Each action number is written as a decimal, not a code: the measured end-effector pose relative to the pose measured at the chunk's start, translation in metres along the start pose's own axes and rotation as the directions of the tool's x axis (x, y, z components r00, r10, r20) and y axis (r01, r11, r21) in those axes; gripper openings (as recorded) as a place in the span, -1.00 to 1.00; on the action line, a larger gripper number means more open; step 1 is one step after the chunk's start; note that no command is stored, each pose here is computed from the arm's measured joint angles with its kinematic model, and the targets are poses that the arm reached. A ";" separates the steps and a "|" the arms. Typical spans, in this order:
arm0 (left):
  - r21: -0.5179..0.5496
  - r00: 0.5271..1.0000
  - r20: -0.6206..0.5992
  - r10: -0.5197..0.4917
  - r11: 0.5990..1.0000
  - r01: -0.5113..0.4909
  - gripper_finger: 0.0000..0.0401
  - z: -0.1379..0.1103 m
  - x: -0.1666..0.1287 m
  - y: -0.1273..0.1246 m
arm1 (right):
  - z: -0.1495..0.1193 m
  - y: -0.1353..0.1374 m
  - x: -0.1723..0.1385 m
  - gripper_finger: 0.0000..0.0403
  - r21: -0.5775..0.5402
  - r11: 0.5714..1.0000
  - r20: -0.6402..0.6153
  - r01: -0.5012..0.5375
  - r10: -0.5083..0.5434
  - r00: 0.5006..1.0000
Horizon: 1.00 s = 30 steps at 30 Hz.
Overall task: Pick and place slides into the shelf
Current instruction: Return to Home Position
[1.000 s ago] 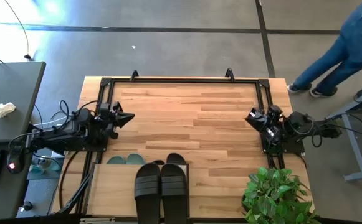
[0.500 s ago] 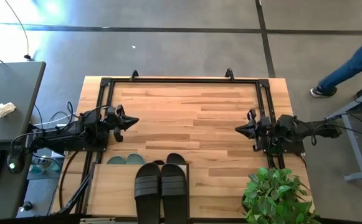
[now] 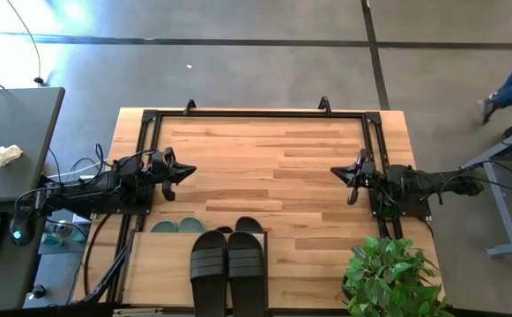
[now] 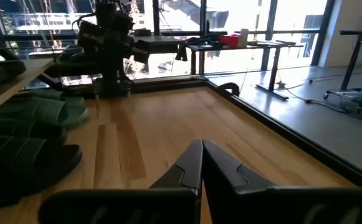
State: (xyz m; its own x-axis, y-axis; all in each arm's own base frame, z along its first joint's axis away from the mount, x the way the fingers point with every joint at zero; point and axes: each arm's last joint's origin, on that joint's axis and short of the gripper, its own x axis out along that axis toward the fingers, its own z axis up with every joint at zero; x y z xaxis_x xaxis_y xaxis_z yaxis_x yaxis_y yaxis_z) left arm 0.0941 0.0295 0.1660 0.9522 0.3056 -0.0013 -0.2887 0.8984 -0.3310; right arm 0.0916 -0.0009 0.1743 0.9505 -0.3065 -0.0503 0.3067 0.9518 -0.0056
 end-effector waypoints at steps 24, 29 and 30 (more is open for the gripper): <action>0.000 1.000 0.000 -0.002 1.000 0.002 -1.00 0.000 0.000 0.000 | 0.000 0.001 0.000 -1.00 0.007 1.000 -0.001 -0.024 0.024 1.000; 0.000 1.000 0.001 -0.002 1.000 0.002 -1.00 0.000 0.000 0.000 | 0.000 0.001 0.000 -1.00 0.007 1.000 -0.001 -0.025 0.025 1.000; -0.001 1.000 0.000 -0.002 1.000 0.002 -1.00 0.000 0.000 0.000 | 0.000 0.001 0.000 -1.00 0.007 1.000 -0.001 -0.025 0.025 1.000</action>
State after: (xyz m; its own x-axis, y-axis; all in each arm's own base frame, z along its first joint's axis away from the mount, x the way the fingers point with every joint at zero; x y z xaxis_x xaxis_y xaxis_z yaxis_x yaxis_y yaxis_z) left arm 0.0941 0.0294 0.1663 0.9528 0.3037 -0.0002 -0.2866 0.8988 -0.3316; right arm 0.0918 -0.0003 0.1743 0.9578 -0.2829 -0.0512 0.2834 0.9590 0.0029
